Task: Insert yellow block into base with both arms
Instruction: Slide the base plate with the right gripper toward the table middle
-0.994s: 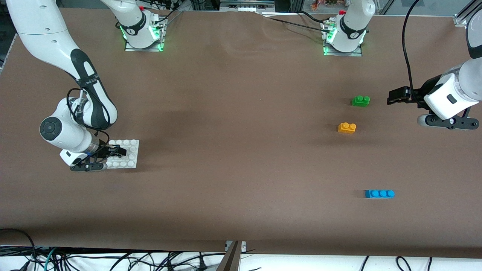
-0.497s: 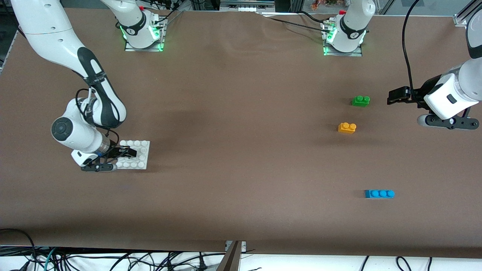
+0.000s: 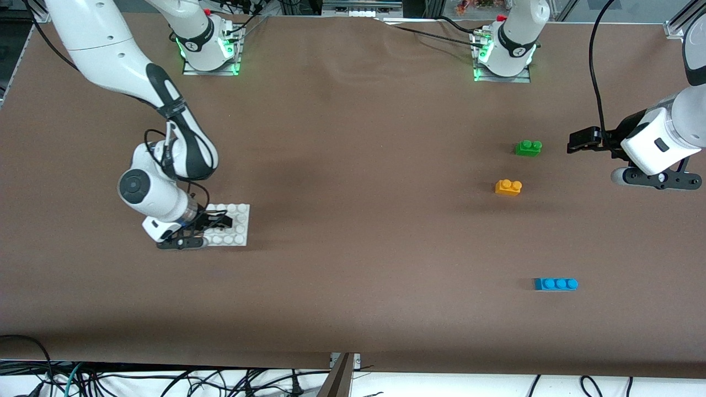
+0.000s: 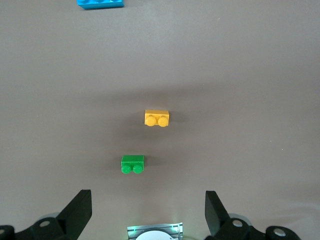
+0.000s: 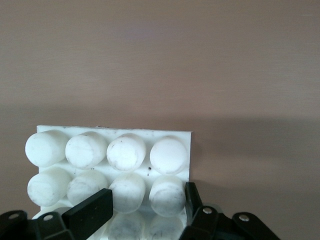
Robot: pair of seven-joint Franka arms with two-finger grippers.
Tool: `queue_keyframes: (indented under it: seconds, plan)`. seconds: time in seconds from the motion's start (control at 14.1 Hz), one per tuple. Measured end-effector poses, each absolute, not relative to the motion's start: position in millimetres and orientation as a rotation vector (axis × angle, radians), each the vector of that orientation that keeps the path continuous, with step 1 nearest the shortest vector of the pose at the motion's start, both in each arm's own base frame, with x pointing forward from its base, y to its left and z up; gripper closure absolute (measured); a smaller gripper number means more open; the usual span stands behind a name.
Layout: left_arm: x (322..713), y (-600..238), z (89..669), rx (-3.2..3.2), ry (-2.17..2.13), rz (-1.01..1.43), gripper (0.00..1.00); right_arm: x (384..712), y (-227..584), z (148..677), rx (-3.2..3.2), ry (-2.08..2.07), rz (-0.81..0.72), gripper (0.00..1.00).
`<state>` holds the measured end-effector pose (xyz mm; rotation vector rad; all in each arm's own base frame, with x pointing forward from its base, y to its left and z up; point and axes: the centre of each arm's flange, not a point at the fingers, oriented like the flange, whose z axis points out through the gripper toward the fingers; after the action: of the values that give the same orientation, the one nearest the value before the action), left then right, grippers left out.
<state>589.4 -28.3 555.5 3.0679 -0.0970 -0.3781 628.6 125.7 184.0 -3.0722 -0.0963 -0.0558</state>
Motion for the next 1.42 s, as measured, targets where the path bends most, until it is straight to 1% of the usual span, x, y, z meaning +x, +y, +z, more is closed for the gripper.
queue_keyframes:
  seconds: [0.57, 0.92, 1.21, 1.42]
  plan:
    - [589, -28, 555, 3.068, -0.097, -0.378, 0.00, 607, 225, 182, -3.056, -0.121, -0.098, 0.33]
    - [589, -28, 555, 3.068, -0.097, -0.379, 0.00, 599, 320, 180, -3.079, -0.018, -0.185, 0.33]
    - [589, -28, 555, 3.068, -0.097, -0.380, 0.00, 594, 376, 179, -3.048, 0.092, -0.230, 0.33]
    - [589, -28, 555, 3.068, -0.097, -0.381, 0.00, 582, 426, 177, -3.012, 0.172, -0.251, 0.33]
